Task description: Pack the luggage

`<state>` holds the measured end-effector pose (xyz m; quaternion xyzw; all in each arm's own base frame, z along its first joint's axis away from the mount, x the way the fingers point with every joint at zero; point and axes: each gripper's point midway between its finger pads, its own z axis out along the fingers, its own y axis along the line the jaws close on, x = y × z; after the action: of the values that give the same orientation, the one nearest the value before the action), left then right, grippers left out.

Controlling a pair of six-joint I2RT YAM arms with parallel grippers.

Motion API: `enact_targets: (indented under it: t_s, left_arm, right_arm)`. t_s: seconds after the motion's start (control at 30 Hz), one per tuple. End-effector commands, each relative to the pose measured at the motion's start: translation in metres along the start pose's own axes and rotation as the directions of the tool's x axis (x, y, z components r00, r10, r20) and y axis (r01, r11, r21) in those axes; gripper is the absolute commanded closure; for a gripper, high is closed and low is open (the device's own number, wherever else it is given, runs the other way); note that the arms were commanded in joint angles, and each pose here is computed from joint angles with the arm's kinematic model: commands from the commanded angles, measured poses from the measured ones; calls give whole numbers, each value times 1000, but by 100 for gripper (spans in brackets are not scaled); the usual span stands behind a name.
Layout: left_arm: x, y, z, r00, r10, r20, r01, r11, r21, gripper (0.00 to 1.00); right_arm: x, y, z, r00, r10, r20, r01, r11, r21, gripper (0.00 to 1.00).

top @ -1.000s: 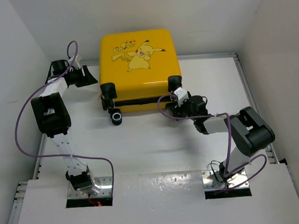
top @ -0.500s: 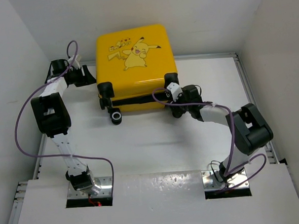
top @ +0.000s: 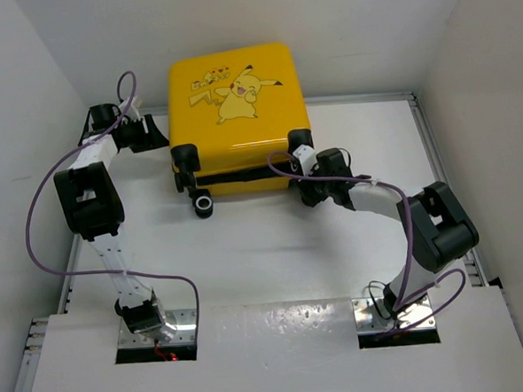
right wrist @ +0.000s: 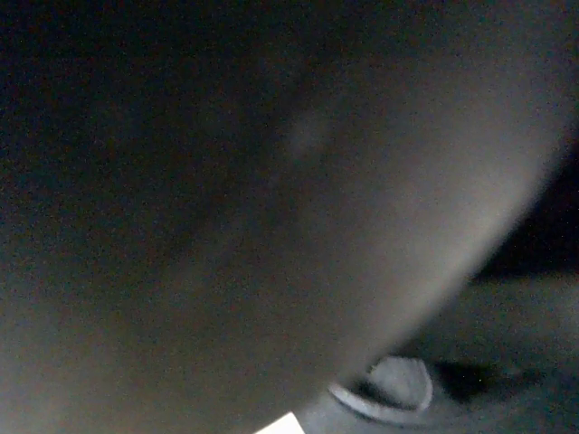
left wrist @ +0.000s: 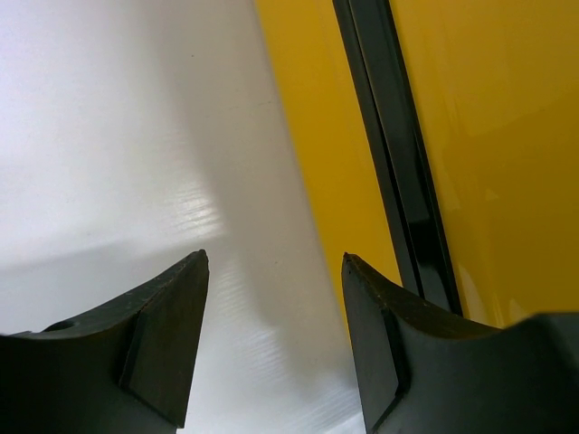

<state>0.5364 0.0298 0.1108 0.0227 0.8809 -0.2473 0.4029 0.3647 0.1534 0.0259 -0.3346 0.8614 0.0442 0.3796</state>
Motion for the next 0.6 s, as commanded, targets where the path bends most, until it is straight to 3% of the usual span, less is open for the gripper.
enact_targets:
  t_s: [0.0,0.23,0.37,0.43,0.47,0.53,0.57]
  left_arm:
    - [-42,-17,-23,992,86,89,-86,996,-1,37]
    - [-40,-20,-18,993,94,78,-94,996,6,37]
    - [-34,-24,-13,994,87,61,-89,996,23,37]
    - [-34,-30,-9,994,92,58,-95,995,42,35]
    - [-34,-30,-9,994,92,58,-95,995,42,35]
    - [-46,-33,-10,992,98,79,-103,993,51,35]
    - [-46,-33,-6,995,69,77,-73,995,63,34]
  right_arm:
    - [80,-28,-17,961,28,-275,8,992,127,100]
    - [108,-86,-36,951,125,-284,-56,970,238,100]
    - [135,-146,-52,932,254,-261,-149,920,362,100]
    - [116,-179,-57,939,287,-188,-189,890,414,100]
    - [128,-191,-57,919,350,-183,-241,863,443,100]
    - [114,-239,-71,914,393,-101,-288,803,522,95]
    - [130,-252,-72,887,450,-99,-327,766,553,81]
